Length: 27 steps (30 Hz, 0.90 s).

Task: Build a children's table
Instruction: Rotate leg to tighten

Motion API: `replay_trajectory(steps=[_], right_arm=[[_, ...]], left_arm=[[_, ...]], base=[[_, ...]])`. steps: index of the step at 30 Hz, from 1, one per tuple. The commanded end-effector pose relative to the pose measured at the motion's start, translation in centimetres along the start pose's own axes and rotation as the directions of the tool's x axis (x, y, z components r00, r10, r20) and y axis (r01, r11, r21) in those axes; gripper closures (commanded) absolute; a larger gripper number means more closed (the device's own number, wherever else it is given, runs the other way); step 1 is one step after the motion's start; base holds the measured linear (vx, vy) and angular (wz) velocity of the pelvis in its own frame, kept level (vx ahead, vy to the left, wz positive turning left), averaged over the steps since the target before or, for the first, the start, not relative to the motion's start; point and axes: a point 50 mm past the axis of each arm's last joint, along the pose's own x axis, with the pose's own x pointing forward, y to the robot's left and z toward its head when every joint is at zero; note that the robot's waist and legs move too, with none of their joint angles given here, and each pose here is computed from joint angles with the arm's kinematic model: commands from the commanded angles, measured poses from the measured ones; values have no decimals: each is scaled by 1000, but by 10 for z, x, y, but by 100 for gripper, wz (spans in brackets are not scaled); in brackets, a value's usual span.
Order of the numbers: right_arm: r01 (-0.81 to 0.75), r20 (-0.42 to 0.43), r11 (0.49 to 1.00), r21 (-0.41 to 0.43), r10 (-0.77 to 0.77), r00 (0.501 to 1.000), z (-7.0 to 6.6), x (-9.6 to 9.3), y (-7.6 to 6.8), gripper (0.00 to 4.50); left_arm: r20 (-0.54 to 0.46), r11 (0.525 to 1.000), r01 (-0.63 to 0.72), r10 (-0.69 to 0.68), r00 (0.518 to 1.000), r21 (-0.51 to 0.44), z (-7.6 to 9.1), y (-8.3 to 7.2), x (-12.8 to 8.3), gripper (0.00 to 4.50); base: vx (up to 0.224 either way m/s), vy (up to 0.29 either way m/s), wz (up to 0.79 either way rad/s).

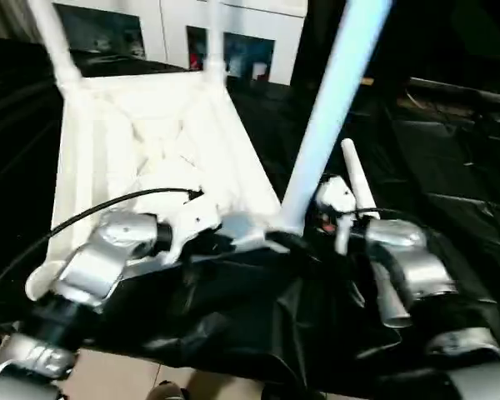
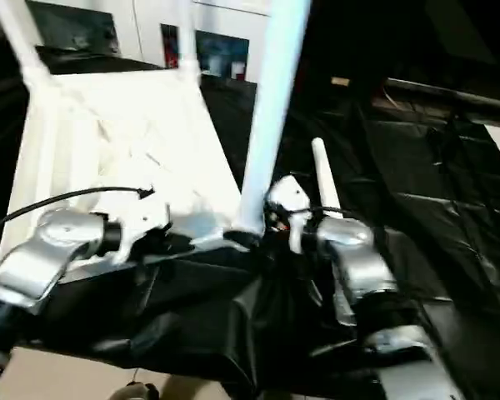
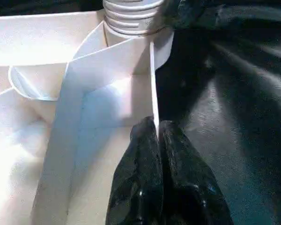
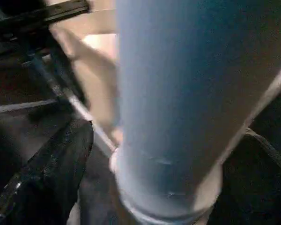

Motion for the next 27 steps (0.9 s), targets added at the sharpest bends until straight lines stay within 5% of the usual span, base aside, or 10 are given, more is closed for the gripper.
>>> replay_trajectory(steps=[1, 23, 27], right_arm=[[-38, -30, 999, -29, 37, 999, 0, -6, 0, 20], [-62, -33, 998, 2, 62, 998, -10, -7, 3, 169], [74, -33, 995, 61, -72, 997, -20, -2, 1, 175]], left_arm=[[28, 998, 51, -52, 998, 33, 6, -4, 1, 450], [25, 998, 56, -56, 998, 22, 1, -3, -3, 450], [-5, 1000, 12, -12, 1000, -23, -4, -2, 4, 450]], base=[[0, 0, 0], [0, 0, 0], [0, 0, 0]])
